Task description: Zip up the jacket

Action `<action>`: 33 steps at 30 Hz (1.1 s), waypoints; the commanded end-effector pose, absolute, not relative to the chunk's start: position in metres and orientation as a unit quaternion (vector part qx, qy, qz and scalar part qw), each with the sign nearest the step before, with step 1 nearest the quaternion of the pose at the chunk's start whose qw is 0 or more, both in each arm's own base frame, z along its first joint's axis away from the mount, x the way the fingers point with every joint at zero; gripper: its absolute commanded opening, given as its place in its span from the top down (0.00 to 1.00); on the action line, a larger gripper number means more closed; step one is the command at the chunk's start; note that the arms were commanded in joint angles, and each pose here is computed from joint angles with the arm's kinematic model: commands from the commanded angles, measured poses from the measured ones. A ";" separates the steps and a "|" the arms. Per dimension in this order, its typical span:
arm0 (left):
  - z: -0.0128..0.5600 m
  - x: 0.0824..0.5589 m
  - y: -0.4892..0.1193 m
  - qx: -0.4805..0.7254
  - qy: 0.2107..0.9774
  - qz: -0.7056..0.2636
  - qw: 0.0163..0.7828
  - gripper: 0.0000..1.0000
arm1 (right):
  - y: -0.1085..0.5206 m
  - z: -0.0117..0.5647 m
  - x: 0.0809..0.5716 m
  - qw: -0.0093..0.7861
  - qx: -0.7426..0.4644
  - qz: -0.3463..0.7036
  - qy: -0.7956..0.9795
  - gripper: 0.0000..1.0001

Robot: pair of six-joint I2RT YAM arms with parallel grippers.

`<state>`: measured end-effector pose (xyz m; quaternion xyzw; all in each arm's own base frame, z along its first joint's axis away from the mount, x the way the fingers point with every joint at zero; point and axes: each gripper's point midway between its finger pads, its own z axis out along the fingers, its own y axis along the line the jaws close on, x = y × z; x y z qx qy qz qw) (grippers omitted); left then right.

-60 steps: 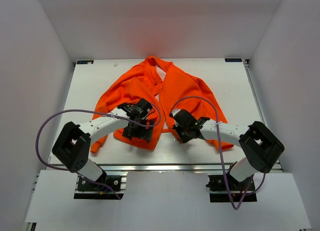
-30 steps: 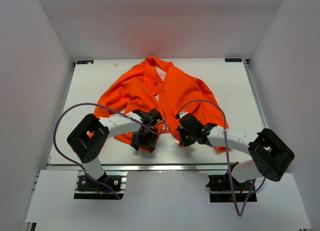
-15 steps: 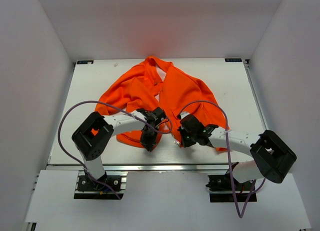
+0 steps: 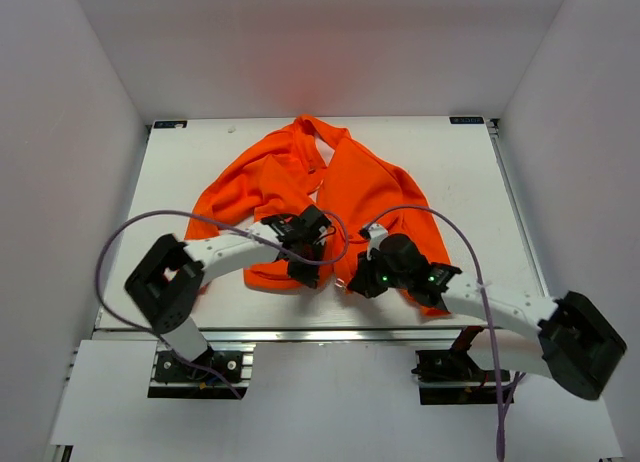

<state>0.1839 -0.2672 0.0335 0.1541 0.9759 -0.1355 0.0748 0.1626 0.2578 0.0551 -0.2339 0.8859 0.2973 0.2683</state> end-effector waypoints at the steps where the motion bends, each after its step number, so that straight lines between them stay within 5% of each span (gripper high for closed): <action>1: 0.109 0.216 -0.291 0.137 0.943 -0.219 0.212 1.00 | 0.293 0.128 0.169 0.358 -0.212 0.436 0.798 1.00; 5: 0.160 0.223 -0.295 0.110 0.912 -0.273 0.285 1.00 | 0.272 0.174 0.172 0.463 -0.108 0.525 0.706 1.00; 10: 0.199 0.226 -0.299 0.074 0.876 -0.337 0.336 1.00 | 0.262 0.173 0.179 0.473 -0.064 0.525 0.705 1.00; 21: 0.188 0.211 -0.315 0.079 0.868 -0.389 0.297 1.00 | 0.264 0.192 0.220 0.520 -0.015 0.481 0.706 1.00; 25: 0.148 0.201 -0.301 0.082 0.908 -0.329 0.247 1.00 | 0.259 0.165 0.232 0.492 0.020 0.428 0.758 1.00; 31: 0.072 0.143 -0.266 0.139 0.958 -0.239 0.073 0.79 | 0.202 0.106 0.229 0.454 0.093 0.276 0.842 1.00; 33: 0.059 0.127 -0.258 0.156 0.960 -0.231 0.036 0.51 | 0.194 0.094 0.222 0.442 0.092 0.261 0.853 1.00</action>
